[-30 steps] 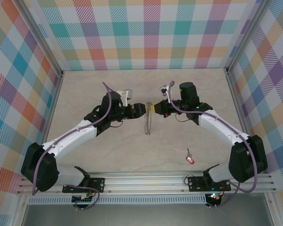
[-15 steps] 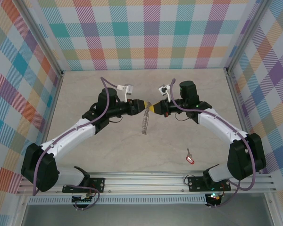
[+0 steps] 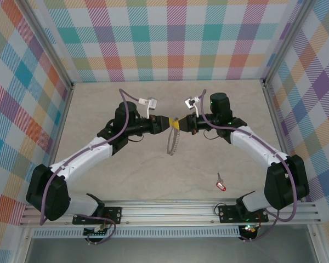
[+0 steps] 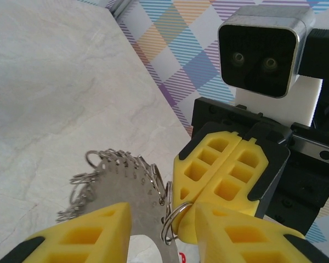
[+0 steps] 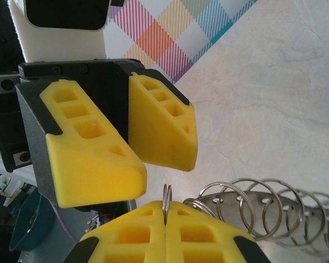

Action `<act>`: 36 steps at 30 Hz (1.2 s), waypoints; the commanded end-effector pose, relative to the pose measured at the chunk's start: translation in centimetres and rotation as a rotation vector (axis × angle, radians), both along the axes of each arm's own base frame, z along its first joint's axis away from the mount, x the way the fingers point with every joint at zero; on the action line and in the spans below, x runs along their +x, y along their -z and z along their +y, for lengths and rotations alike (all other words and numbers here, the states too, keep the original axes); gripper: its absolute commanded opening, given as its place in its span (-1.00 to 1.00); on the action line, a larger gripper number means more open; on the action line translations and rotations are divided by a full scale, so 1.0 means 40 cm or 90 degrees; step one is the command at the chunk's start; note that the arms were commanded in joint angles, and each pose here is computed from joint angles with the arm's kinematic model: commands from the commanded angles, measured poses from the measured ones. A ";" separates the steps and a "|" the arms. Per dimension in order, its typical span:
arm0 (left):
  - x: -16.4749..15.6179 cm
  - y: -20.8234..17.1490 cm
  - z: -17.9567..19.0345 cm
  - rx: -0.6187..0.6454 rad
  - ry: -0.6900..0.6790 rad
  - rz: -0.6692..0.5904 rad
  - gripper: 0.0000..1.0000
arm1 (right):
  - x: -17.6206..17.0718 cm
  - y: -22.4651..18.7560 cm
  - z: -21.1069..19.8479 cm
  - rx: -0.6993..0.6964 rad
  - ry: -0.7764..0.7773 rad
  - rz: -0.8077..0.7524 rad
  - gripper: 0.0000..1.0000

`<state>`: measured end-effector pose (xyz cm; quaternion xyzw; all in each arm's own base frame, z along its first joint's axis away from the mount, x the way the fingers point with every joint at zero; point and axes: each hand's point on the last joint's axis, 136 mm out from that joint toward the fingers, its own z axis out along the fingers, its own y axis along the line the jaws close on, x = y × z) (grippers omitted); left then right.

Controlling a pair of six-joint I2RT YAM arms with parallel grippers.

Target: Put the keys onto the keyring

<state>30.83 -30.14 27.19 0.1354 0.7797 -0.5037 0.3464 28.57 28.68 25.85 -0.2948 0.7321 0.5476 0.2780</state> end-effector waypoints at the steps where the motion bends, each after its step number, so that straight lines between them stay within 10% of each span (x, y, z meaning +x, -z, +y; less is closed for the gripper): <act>1: 0.006 -0.037 -0.009 -0.032 0.015 -0.022 -0.29 | -0.010 -0.056 0.003 0.037 -0.025 -0.038 -1.00; 36: -0.039 -0.062 -0.034 -0.118 0.084 -0.010 -0.48 | -0.012 -0.096 -0.026 0.091 -0.030 -0.025 -1.00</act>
